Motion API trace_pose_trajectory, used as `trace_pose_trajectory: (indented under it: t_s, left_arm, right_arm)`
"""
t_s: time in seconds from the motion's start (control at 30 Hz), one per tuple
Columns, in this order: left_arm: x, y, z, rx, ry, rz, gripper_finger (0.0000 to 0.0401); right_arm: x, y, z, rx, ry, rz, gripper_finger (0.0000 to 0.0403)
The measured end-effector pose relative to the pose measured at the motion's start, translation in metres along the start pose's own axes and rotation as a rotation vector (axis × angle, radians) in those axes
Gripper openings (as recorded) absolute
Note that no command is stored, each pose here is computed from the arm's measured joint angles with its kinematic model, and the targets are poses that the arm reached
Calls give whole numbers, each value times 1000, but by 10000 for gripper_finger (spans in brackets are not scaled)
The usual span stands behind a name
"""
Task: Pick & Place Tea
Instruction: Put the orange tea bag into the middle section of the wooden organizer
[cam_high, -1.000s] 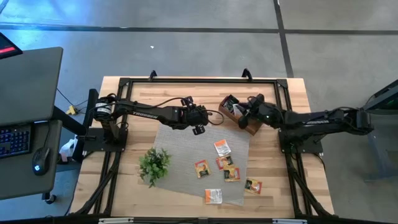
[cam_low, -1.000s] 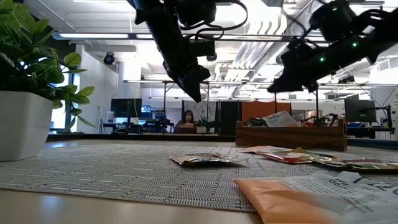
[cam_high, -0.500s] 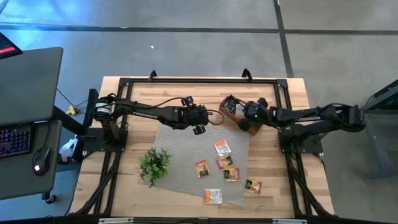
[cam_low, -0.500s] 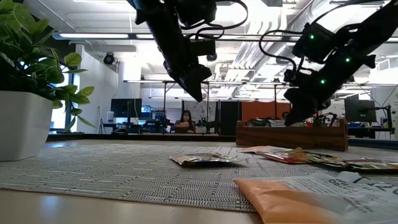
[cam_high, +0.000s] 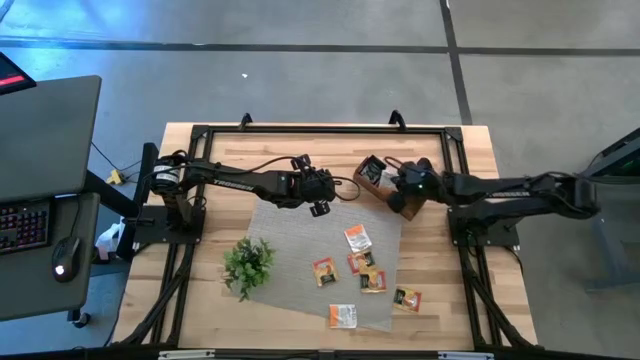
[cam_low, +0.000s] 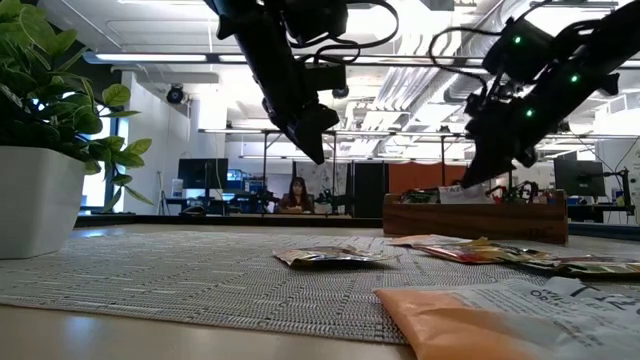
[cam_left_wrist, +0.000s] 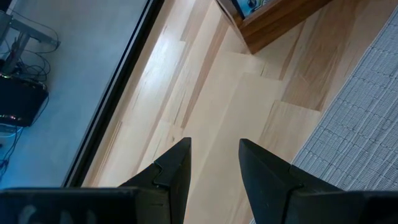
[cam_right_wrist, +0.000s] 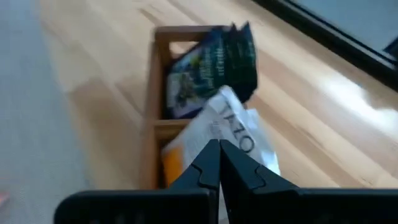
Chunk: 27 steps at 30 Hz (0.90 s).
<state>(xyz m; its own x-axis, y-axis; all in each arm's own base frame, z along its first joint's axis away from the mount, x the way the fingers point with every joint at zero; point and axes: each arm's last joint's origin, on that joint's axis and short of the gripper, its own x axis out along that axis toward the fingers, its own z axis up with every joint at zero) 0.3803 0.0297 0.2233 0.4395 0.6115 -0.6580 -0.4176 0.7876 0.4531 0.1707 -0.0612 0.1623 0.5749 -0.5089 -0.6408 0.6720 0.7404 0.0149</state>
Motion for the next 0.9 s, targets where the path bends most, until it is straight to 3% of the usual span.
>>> trace_pose_trajectory:
  t_s: [0.13,0.47,0.6,0.77,0.9]
  left_arm:
    - [0,0,0,0,0,0,131]
    - [0,0,0,0,0,-2,131]
    - [0,0,0,0,0,-3,131]
    - [0,0,0,-46,1,-9,131]
    - [0,-1,-1,-71,12,-49,131]
  right_arm:
    - [-3,1,-5,-4,72,94,1]
    - [14,3,-16,-33,180,53,1]
    - [16,9,-16,-22,185,113,1]
    - [4,28,13,-80,133,267,1]
    - [-10,43,39,-173,95,304,0]
